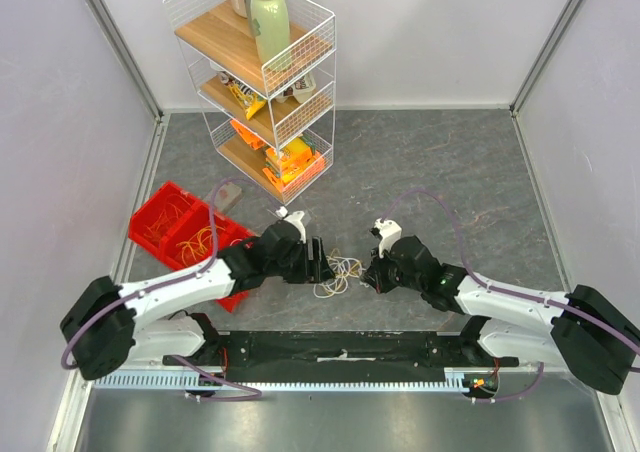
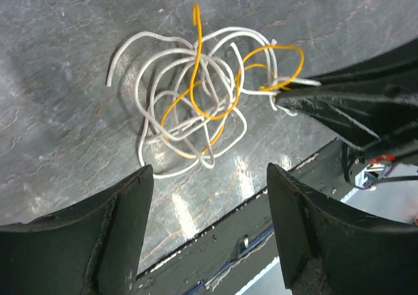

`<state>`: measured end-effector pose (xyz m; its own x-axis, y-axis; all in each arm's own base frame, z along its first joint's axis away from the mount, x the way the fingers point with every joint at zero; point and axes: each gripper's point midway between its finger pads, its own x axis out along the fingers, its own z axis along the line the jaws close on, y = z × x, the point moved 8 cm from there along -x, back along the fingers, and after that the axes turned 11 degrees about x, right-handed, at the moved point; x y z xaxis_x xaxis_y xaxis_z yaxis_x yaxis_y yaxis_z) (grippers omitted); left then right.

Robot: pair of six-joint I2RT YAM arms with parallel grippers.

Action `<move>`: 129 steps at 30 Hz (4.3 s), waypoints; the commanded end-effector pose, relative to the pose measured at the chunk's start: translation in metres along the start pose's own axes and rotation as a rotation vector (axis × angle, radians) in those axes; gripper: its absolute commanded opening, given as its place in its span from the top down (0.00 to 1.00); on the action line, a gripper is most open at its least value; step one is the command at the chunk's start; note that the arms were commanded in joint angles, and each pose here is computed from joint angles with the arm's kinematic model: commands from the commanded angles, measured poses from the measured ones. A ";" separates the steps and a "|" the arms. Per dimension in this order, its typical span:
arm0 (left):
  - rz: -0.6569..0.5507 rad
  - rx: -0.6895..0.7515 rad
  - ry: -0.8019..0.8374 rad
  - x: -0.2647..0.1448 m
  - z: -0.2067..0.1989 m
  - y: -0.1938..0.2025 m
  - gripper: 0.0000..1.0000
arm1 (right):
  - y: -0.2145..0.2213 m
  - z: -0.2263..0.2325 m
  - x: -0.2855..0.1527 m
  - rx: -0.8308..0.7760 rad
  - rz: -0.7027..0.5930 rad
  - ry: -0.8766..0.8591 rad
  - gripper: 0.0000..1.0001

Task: Untangle the cables

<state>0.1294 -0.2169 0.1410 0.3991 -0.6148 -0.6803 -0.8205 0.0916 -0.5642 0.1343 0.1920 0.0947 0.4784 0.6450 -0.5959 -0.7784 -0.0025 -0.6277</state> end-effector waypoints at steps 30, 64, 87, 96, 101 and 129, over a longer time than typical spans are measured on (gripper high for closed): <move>-0.044 0.091 0.043 0.018 -0.045 -0.067 0.98 | 0.004 -0.009 -0.011 0.048 -0.053 0.062 0.67; -0.756 0.230 0.563 -0.262 -0.119 -0.122 0.98 | -0.036 -0.012 -0.009 0.312 -0.389 0.401 0.71; -0.795 0.321 -0.227 -0.278 -0.063 -0.163 0.98 | -0.047 -0.078 -0.033 0.181 -0.232 0.577 0.28; -0.778 0.326 -0.534 -0.276 -0.049 -0.204 0.98 | -0.046 -0.080 -0.027 0.171 -0.205 0.578 0.28; -0.735 0.311 -0.684 -0.288 -0.026 -0.229 0.98 | -0.046 -0.079 -0.029 0.172 -0.224 0.561 0.28; -0.799 -0.085 -0.901 -0.305 0.077 -0.235 0.98 | -0.047 -0.077 -0.031 0.169 -0.245 0.533 0.28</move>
<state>0.2405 0.0165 0.3828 0.8257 0.3652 -0.4299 -0.4251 -0.0981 -0.8998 0.1827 0.1118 0.1006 0.7347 0.1322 -0.6654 -0.6750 0.2404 -0.6976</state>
